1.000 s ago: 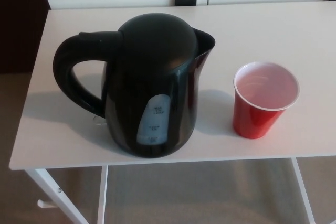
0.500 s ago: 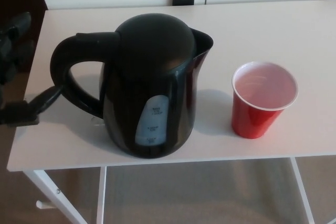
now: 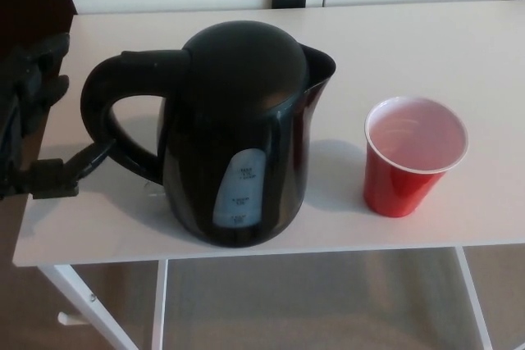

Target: The robot walk towards a table in front and uses its left hand to pick up the pot from the base and pour water to the cup on the right hand side

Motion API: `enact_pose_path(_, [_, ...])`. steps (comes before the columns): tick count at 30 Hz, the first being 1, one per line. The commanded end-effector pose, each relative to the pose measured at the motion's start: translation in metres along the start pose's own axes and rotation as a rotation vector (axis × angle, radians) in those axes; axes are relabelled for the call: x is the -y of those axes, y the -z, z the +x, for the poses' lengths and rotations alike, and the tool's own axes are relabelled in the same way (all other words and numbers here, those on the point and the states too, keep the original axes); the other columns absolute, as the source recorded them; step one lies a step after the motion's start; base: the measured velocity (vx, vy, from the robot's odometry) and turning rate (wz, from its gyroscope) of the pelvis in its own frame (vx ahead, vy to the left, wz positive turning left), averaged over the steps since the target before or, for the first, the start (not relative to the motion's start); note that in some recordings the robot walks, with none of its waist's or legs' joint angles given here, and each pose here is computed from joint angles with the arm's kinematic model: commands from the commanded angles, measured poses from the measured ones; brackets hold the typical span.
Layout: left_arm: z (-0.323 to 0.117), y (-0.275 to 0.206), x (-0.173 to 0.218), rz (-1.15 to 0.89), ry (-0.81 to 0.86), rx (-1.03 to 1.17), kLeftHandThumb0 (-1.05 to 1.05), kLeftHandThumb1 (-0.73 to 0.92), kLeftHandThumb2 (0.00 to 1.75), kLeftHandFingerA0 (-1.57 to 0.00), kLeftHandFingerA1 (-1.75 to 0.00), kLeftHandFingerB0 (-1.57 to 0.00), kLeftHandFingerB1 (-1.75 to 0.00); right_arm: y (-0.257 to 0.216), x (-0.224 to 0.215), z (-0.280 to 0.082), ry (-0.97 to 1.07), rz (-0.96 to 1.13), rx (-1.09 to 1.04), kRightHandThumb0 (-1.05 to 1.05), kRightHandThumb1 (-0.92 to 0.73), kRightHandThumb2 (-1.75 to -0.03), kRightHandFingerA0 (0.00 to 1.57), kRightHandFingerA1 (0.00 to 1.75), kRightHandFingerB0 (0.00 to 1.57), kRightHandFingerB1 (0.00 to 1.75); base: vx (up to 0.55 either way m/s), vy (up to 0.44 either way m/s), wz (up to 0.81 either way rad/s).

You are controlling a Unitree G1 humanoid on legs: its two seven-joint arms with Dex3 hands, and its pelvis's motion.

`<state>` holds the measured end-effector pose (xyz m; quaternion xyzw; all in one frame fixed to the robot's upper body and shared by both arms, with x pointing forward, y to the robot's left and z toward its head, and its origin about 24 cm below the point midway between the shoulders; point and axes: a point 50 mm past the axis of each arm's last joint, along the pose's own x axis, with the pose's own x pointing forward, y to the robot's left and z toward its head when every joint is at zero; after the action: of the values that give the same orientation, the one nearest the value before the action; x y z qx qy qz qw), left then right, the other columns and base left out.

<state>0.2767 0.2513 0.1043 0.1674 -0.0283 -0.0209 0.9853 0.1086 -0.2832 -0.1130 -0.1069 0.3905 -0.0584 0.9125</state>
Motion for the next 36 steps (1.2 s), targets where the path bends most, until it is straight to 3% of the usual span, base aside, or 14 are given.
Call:
enact_pose_path(1, [0.002,0.003,-0.001,-0.002,-0.017,-0.027,-0.48,0.41,0.63,-0.21,-0.38,-0.11,-0.33,0.001,0.004,0.000,0.011,0.017,-0.015,-0.31,-0.53,-0.55,0.69,0.54,0.60,0.48,0.00,0.000,0.00])
enact_pose_path(5, [0.005,0.001,0.002,-0.002,-0.018,-0.020,-0.48,0.41,0.63,-0.23,-0.38,-0.13,-0.34,0.000,0.005,0.001,0.005,-0.003,-0.012,-0.31,-0.53,-0.55,0.66,0.53,0.58,0.48,0.00,0.000,0.00])
enact_pose_path(7, [0.007,-0.001,0.006,0.004,-0.011,-0.020,-0.50,0.42,0.65,-0.26,-0.39,-0.19,-0.35,-0.001,0.006,0.001,0.007,-0.009,-0.007,-0.31,-0.53,-0.55,0.73,0.55,0.59,0.47,0.00,0.000,0.00])
enact_pose_path(13, [0.008,-0.003,0.010,0.026,-0.001,-0.022,-0.50,0.43,0.66,-0.25,-0.40,-0.21,-0.37,-0.002,0.006,0.002,0.016,-0.005,-0.008,-0.31,-0.55,-0.55,0.75,0.56,0.59,0.47,0.00,0.000,0.00])
enact_pose_path(14, [0.008,-0.003,0.011,0.026,0.002,-0.017,-0.44,0.50,0.56,-0.30,-0.34,-0.24,-0.30,-0.003,0.006,0.002,0.014,-0.002,-0.004,-0.31,-0.53,-0.56,0.76,0.58,0.60,0.48,0.00,0.000,0.00])
enact_pose_path(16, [0.008,-0.003,0.013,0.026,0.006,-0.009,-0.50,0.43,0.67,-0.25,-0.40,-0.21,-0.37,-0.004,0.006,0.002,0.013,0.000,0.000,-0.32,-0.53,-0.56,0.77,0.57,0.60,0.48,0.00,0.000,0.00])
enact_pose_path(36, [0.013,-0.004,0.027,-0.023,0.051,-0.025,-0.51,0.45,0.68,-0.27,-0.40,-0.22,-0.37,-0.013,0.008,0.006,0.025,0.010,0.014,-0.29,-0.54,-0.55,0.73,0.55,0.60,0.48,0.00,0.000,0.00])
